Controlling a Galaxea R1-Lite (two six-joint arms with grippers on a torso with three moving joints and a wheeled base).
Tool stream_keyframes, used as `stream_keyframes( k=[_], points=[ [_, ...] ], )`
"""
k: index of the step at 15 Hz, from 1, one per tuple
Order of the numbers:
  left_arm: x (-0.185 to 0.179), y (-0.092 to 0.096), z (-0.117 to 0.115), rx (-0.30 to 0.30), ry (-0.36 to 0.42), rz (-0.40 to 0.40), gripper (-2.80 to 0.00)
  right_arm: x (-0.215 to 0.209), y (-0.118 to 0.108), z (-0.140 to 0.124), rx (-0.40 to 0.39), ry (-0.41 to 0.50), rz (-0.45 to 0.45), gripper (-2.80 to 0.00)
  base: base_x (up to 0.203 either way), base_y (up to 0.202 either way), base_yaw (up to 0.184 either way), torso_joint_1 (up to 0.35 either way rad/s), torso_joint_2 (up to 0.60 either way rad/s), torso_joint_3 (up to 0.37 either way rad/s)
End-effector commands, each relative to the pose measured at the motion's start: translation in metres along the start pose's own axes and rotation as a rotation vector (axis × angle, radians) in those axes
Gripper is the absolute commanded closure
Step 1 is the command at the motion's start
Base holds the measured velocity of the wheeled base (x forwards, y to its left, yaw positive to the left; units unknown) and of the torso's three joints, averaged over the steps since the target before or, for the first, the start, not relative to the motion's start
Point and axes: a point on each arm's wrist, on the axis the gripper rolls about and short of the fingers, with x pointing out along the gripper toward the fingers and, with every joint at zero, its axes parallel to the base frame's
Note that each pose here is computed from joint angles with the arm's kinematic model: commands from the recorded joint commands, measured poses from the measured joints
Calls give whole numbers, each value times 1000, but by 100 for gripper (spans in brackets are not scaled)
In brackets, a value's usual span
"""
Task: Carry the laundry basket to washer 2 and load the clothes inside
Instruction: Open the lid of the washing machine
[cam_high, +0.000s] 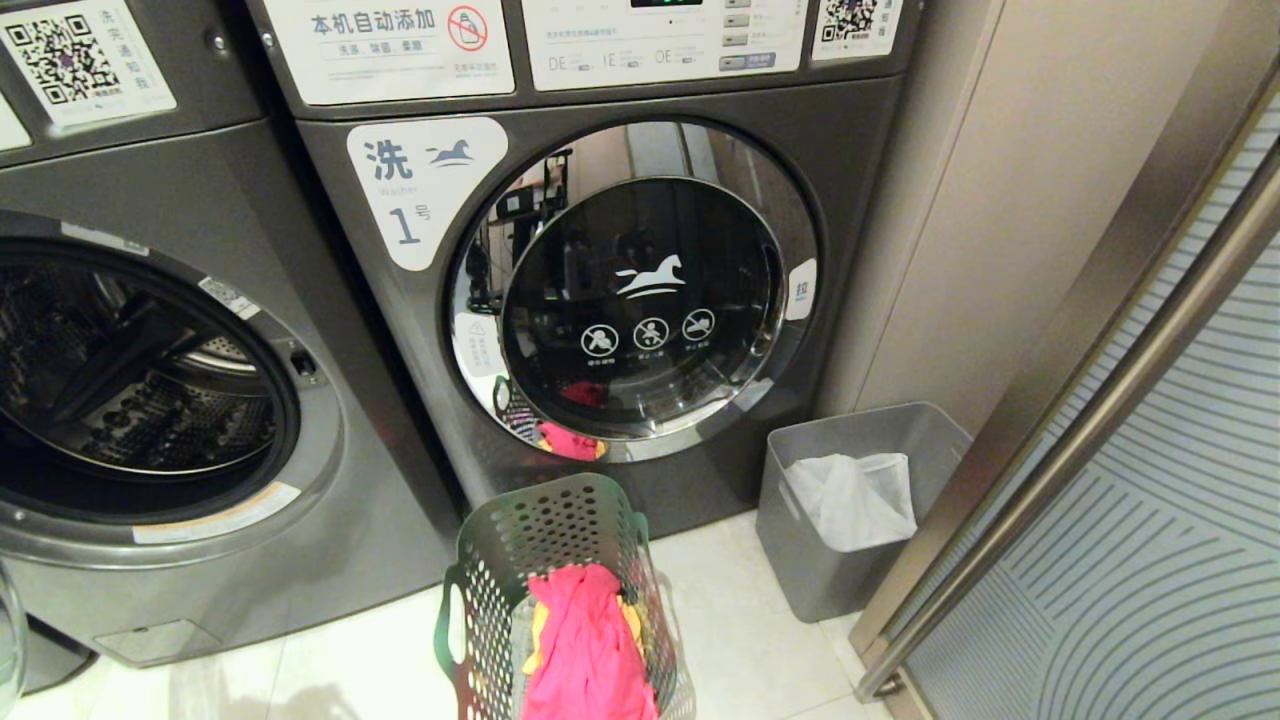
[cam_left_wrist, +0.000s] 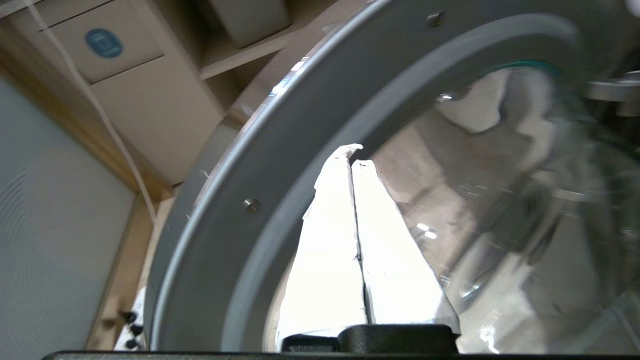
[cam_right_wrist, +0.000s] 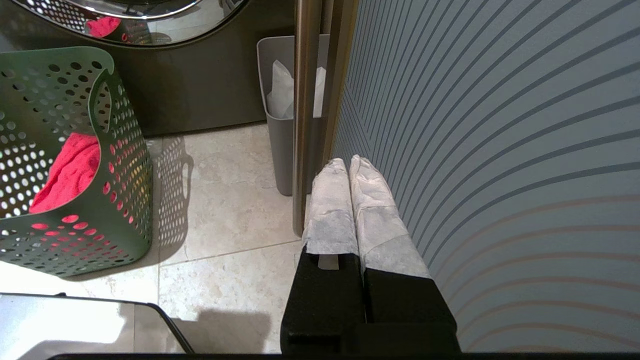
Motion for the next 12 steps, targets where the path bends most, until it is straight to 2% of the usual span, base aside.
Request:
stream_keyframes(
  k=[1,5,8,9,12],
  points=[
    [28,-6,-14,37,49,61,0,0,0,0,0,1,0,0,0,0,0,0,0,0],
    [46,-10,-22,57,79,86,0,0,0,0,0,1,0,0,0,0,0,0,0,0],
    [59,-7,-18,38,72,122,0,0,0,0,0,1,0,0,0,0,0,0,0,0],
    [67,-3,-16,26,67,149,0,0,0,0,0,1,0,0,0,0,0,0,0,0],
    [113,26,-10,-14,64,293,0,0,0,0,0,1,0,0,0,0,0,0,0,0]
  ],
)
